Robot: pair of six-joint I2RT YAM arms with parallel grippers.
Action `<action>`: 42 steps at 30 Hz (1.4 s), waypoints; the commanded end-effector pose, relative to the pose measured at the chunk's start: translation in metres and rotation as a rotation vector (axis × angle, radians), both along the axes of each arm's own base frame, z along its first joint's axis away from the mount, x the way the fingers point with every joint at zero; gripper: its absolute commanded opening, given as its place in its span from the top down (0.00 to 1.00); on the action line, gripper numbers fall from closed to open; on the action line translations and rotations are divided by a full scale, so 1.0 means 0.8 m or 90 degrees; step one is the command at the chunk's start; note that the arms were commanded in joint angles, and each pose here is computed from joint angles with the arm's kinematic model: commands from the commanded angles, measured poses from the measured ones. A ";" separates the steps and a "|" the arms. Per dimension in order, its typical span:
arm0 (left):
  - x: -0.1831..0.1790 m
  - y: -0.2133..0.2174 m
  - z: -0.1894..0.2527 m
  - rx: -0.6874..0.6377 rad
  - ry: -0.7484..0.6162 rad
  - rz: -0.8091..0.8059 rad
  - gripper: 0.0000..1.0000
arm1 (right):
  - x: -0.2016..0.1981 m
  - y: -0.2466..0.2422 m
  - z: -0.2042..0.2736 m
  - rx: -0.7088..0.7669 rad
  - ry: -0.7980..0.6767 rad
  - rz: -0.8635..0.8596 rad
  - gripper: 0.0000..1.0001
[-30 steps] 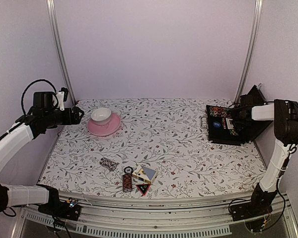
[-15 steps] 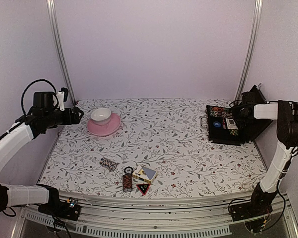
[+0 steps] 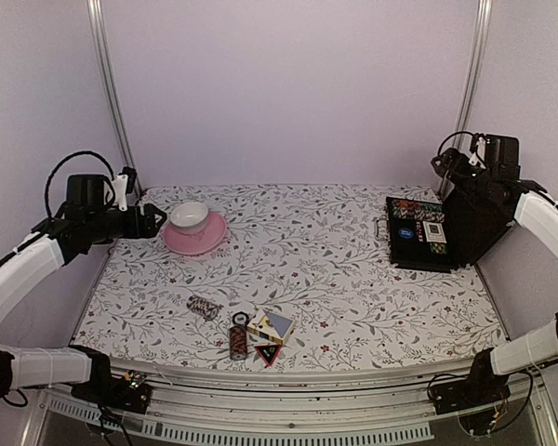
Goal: Pack up texas hold em set
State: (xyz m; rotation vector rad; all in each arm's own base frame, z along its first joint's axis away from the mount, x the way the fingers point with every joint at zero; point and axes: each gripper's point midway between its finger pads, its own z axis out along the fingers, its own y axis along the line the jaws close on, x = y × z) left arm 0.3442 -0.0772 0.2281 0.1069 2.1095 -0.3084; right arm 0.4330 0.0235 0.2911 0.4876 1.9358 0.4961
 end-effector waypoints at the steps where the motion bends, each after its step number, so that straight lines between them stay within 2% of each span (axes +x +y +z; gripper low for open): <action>1: -0.007 -0.012 0.027 -0.010 -0.026 -0.029 0.05 | -0.053 0.103 0.008 -0.078 -0.008 0.222 0.10; 6: -0.008 0.011 0.026 0.032 -0.068 0.019 0.05 | -0.110 0.222 -0.021 -0.129 0.012 0.400 0.09; 12: -0.009 0.038 0.015 0.081 -0.062 0.082 0.05 | -0.184 0.355 -0.110 -0.200 0.087 0.560 0.10; 18: -0.007 0.042 0.004 0.090 -0.042 0.091 0.05 | -0.253 0.454 -0.189 -0.271 0.131 0.695 0.13; 29: -0.012 0.041 0.009 0.083 -0.052 0.090 0.04 | -0.290 0.522 -0.263 -0.362 0.160 0.814 0.09; 34: -0.013 0.043 0.010 0.084 -0.054 0.092 0.04 | -0.292 0.524 -0.289 -0.417 0.173 0.819 0.10; 42: -0.013 0.040 0.010 0.080 -0.052 0.088 0.04 | -0.290 0.523 -0.306 -0.457 0.190 0.833 0.10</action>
